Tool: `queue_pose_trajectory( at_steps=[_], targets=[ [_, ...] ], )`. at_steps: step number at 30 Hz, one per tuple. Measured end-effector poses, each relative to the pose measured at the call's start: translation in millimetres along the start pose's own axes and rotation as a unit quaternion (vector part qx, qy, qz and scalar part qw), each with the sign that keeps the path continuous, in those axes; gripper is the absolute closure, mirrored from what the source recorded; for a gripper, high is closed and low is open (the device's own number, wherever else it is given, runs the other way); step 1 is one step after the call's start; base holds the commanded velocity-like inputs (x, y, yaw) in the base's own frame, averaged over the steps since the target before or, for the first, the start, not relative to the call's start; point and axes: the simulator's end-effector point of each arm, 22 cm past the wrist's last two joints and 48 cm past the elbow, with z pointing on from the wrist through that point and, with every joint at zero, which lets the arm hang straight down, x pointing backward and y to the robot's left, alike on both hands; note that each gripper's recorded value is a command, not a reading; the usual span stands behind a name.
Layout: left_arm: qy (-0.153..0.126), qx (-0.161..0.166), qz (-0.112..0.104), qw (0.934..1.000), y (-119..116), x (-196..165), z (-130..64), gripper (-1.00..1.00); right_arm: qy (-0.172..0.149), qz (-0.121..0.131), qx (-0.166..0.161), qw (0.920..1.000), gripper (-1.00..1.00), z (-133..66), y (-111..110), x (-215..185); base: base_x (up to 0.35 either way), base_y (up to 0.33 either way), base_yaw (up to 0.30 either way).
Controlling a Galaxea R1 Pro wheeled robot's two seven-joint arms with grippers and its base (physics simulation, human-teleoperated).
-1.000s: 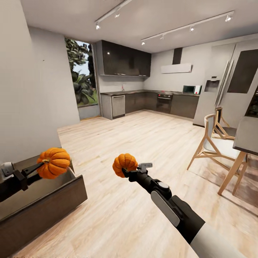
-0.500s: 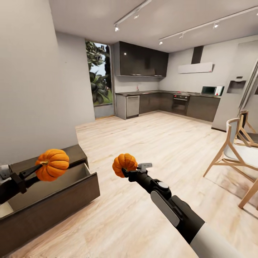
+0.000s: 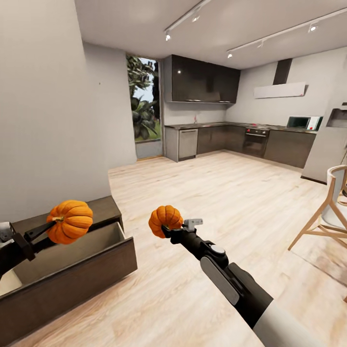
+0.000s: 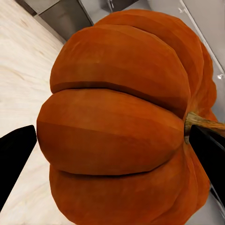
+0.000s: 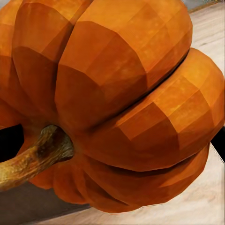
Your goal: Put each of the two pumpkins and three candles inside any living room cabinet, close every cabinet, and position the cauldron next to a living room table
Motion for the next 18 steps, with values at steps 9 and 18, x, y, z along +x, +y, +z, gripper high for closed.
queue_pose_trajectory(
  at_steps=[9,18],
  targets=[
    [-0.001,0.005,0.000,1.0000,-3.9,-0.6,-0.6,1.00,0.002,-0.027,-0.003,0.9996,1.00,0.7,9.8,1.8,0.153,-0.112,0.184],
    [-0.001,0.003,0.001,1.0000,-3.3,-0.6,-0.5,1.00,0.002,-0.027,-0.004,0.9996,1.00,1.0,10.6,2.3,0.017,-0.008,0.267]
  ],
)
